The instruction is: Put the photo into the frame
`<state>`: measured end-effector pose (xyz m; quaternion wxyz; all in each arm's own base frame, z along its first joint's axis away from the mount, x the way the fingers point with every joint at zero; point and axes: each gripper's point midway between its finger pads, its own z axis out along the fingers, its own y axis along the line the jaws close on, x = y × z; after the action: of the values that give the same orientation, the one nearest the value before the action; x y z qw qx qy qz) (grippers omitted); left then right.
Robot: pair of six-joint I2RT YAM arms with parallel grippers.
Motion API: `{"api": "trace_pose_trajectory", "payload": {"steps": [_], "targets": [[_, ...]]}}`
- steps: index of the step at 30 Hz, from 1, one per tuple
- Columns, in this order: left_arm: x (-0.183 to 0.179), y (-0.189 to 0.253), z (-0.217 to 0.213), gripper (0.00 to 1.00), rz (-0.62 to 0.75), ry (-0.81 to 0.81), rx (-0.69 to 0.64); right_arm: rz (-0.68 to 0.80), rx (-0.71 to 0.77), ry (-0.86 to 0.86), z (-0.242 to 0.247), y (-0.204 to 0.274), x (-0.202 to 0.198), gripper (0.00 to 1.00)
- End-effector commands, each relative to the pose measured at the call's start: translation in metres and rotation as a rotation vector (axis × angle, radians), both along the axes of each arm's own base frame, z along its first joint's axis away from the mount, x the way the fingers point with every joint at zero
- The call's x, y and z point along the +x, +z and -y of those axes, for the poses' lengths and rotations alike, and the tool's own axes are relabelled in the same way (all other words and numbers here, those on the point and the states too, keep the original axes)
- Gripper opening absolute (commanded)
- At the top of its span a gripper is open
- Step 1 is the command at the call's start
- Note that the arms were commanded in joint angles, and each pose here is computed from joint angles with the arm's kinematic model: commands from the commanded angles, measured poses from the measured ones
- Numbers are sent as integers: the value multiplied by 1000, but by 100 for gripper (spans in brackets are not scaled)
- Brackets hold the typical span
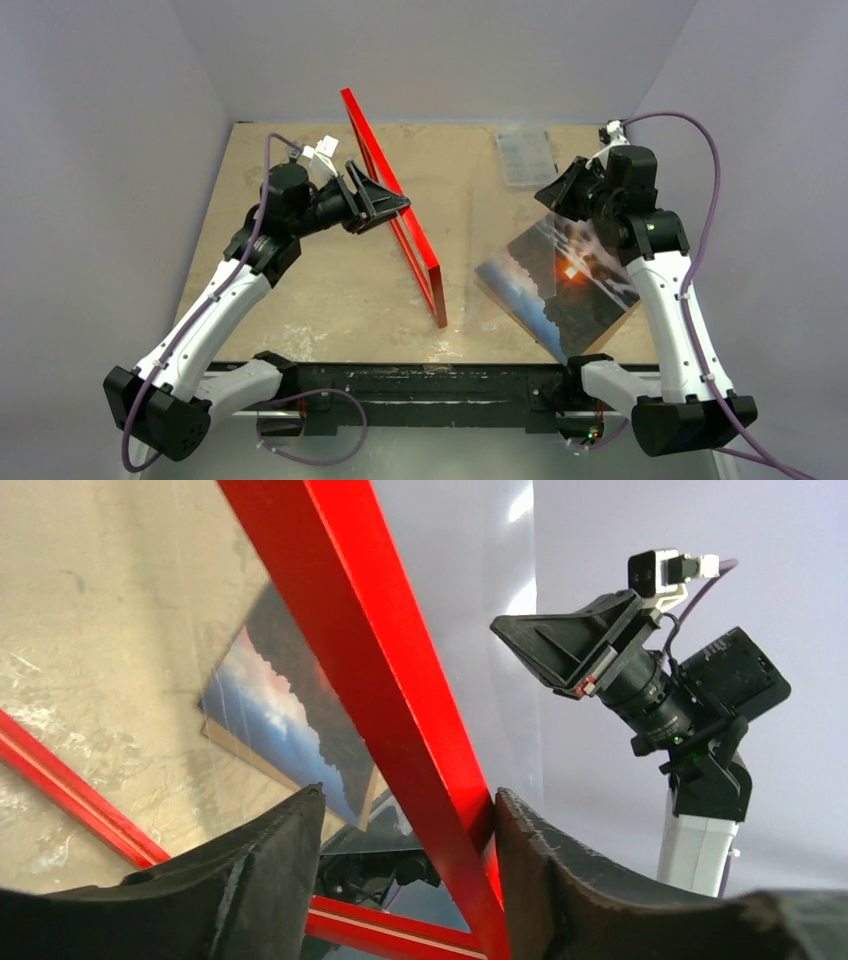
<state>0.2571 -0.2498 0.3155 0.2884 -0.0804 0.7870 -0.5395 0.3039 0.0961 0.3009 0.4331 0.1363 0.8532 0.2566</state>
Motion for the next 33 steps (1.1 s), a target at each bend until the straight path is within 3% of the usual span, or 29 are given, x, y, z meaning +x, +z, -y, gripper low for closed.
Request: {"api": "trace_pose_trajectory", "payload": {"steps": [1, 4, 6, 18, 25, 33], "targets": [[-33, -113, -30, 65, -264, -4, 294, 84, 29, 26, -6, 20, 2, 0], [-37, -113, -34, 76, -269, 19, 286, 85, 36, 35, -8, 19, 2, 0], [-39, -111, -37, 77, -266, 32, 280, 84, 41, 40, -9, 18, 1, 0], [-47, -92, -64, 67, -223, 135, 314, 87, 53, 57, -13, 19, 2, 0], [-43, -89, -64, 82, -224, 124, 295, 84, 59, 62, -14, 17, 2, 0], [-41, -87, -72, 75, -229, 166, 277, 81, 62, 67, -15, 16, 2, 0]]}}
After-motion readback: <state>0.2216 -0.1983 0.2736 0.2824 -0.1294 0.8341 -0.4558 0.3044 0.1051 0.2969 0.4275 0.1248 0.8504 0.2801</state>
